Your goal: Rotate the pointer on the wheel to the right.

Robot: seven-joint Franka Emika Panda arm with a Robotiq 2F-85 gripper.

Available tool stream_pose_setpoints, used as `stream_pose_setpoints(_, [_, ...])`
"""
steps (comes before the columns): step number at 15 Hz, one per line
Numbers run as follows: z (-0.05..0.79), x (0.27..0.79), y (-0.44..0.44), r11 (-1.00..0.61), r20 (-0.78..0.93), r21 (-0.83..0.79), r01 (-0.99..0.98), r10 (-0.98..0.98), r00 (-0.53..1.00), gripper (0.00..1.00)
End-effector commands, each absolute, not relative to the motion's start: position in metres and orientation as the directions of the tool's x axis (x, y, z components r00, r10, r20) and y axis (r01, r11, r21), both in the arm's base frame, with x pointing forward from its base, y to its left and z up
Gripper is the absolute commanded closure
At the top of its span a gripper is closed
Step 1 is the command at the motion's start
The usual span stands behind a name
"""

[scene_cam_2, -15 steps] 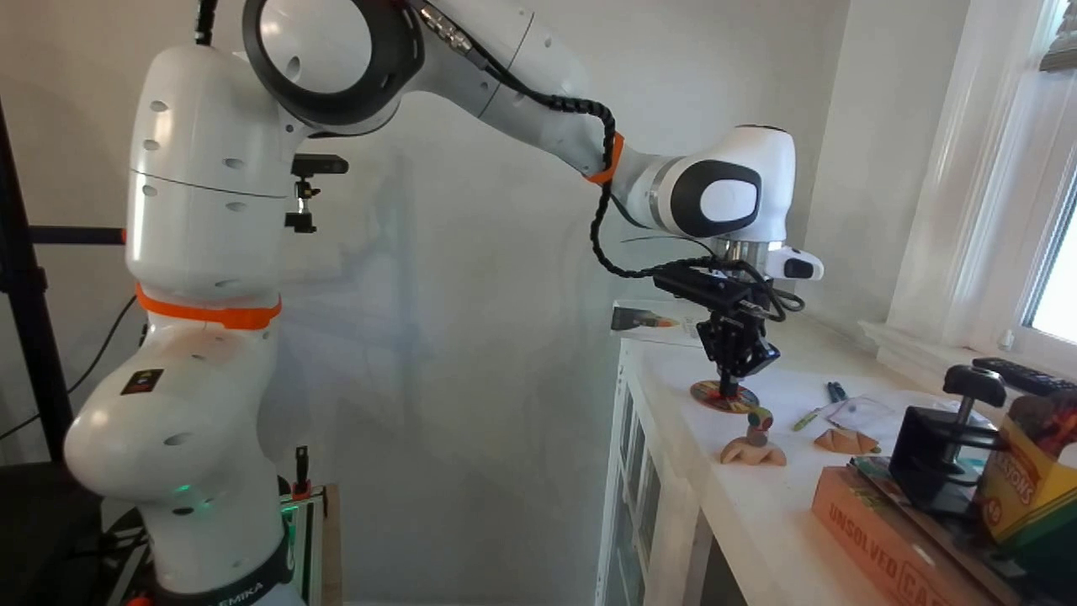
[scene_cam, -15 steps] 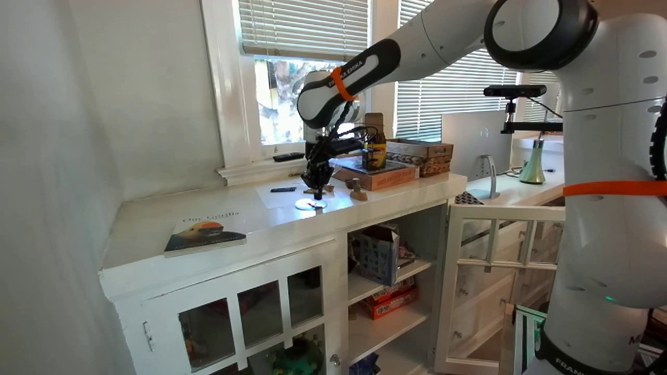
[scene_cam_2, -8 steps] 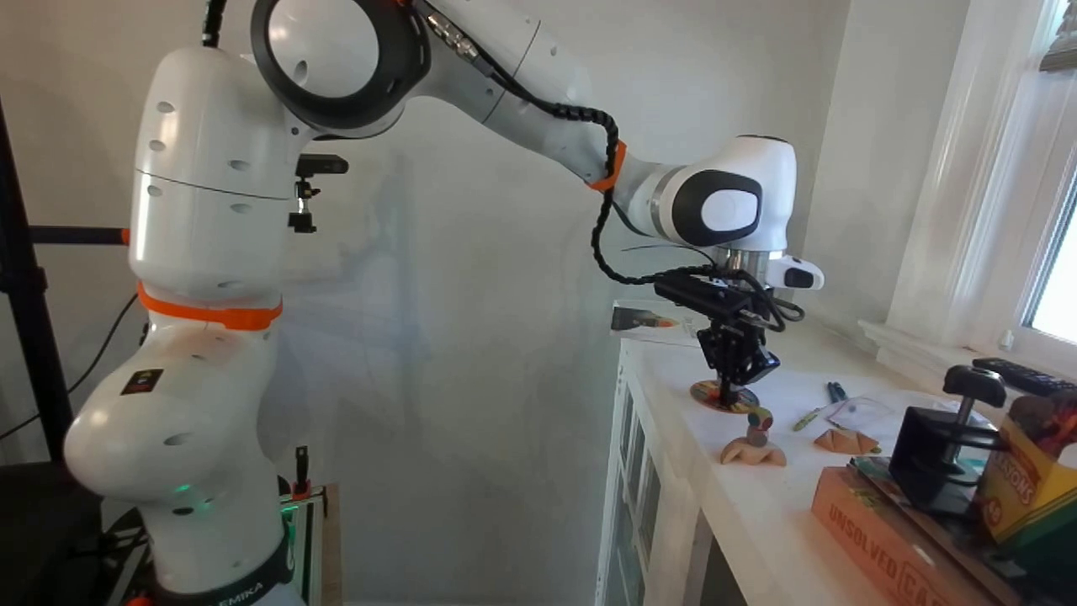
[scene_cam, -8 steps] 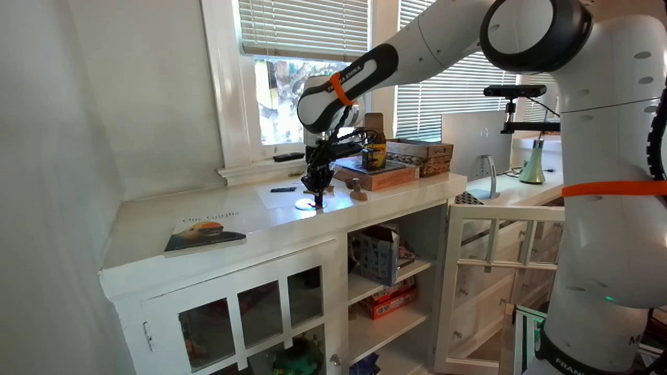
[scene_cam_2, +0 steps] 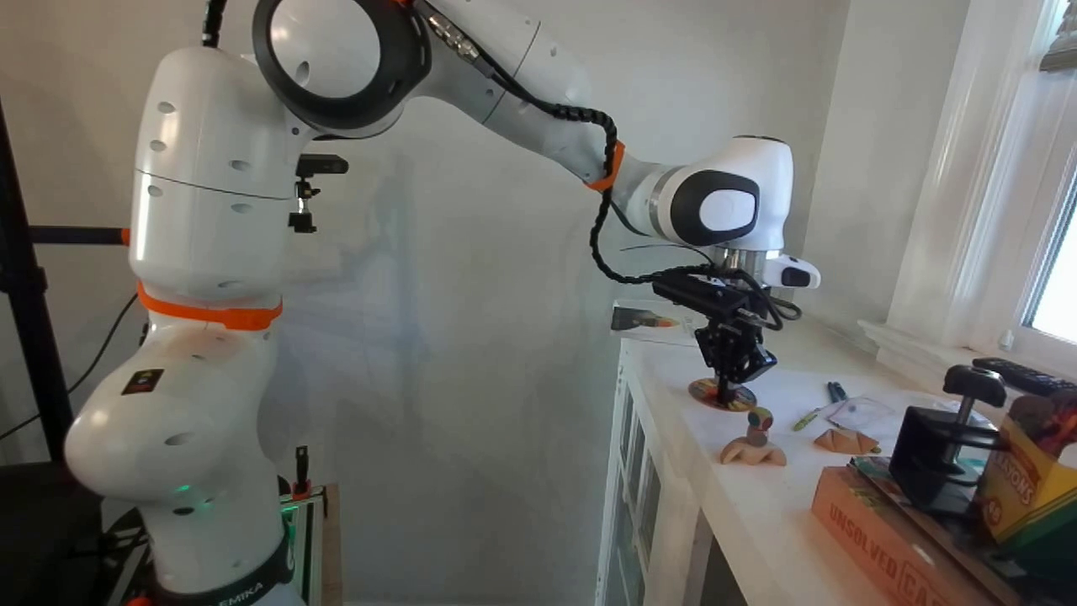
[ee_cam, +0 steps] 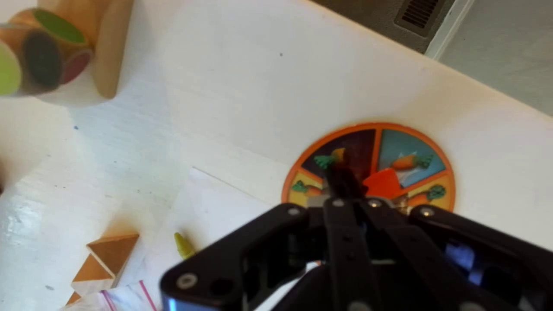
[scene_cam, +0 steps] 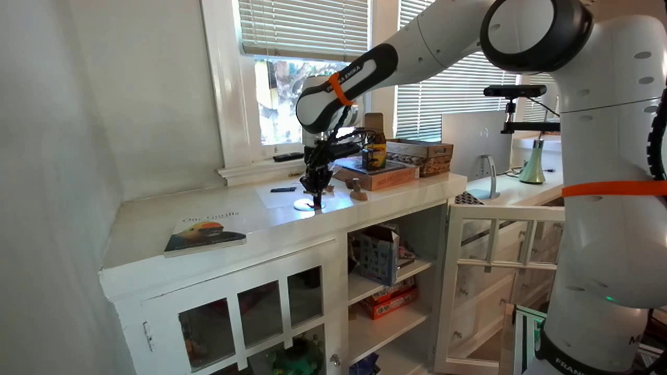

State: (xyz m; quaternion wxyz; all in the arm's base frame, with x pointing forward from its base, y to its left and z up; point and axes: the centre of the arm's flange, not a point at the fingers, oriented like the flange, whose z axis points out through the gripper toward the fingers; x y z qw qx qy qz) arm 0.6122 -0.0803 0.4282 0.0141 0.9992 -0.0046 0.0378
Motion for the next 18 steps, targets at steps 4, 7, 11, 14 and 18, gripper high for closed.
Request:
stream_pose_setpoints(4, [0.425, 0.604, -0.067, -1.0, 0.08, 0.027, -0.005, -0.003, 0.997, 1.0])
stream_pose_setpoints(7, [0.426, 0.605, -0.066, -1.0, 0.082, 0.027, -0.007, -0.005, 0.997, 1.0])
stream_pose_setpoints(11, [0.428, 0.605, -0.065, -1.0, 0.081, 0.025, -0.012, -0.009, 0.997, 1.0])
stream_pose_setpoints(14, [0.428, 0.606, -0.063, -1.0, 0.077, 0.026, -0.008, -0.006, 0.997, 1.0])
stream_pose_setpoints(18, [0.427, 0.606, -0.06, -1.0, 0.074, 0.027, -0.001, 0.001, 0.997, 1.0])
